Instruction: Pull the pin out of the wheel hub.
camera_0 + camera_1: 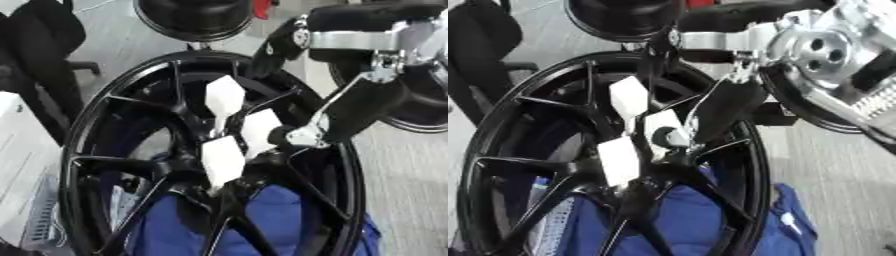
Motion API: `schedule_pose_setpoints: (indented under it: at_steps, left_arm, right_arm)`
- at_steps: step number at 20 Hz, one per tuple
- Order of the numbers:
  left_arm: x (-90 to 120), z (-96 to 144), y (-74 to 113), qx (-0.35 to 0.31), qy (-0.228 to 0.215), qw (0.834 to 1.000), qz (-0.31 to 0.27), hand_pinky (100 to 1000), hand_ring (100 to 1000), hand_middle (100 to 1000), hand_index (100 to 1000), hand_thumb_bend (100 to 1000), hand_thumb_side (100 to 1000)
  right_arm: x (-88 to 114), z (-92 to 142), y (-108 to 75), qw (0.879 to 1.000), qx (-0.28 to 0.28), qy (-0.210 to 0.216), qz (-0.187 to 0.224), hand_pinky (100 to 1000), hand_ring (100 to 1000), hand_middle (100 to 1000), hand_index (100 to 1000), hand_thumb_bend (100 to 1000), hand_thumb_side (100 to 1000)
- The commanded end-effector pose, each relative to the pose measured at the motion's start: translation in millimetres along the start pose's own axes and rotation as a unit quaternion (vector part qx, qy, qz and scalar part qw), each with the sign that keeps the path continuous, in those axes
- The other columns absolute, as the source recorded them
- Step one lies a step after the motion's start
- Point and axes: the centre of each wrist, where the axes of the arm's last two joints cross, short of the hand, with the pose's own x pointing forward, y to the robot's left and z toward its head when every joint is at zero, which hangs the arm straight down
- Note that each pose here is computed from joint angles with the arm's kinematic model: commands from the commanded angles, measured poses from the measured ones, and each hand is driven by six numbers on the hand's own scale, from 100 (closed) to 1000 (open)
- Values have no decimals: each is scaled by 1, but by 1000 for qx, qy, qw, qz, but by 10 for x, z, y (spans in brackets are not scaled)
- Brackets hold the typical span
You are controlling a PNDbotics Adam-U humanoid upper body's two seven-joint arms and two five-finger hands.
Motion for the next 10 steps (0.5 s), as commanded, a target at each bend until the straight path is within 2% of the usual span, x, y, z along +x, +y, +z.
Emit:
schedule_pose_setpoints:
  at_steps: [1, 10]
  left_arm:
    - [74, -21, 15, -5, -15, 1000, -8, 847, 758, 572, 726, 100, 680]
    - [73, -21, 10, -4, -14, 1000, -7, 848, 758, 572, 726, 100, 681]
  right_arm:
    - [-30, 91, -61, 998, 25, 40, -30, 865, 826, 761, 838, 426, 294]
    - [-60, 66, 9, 997, 41, 36, -61, 857, 823, 759, 842, 429, 285]
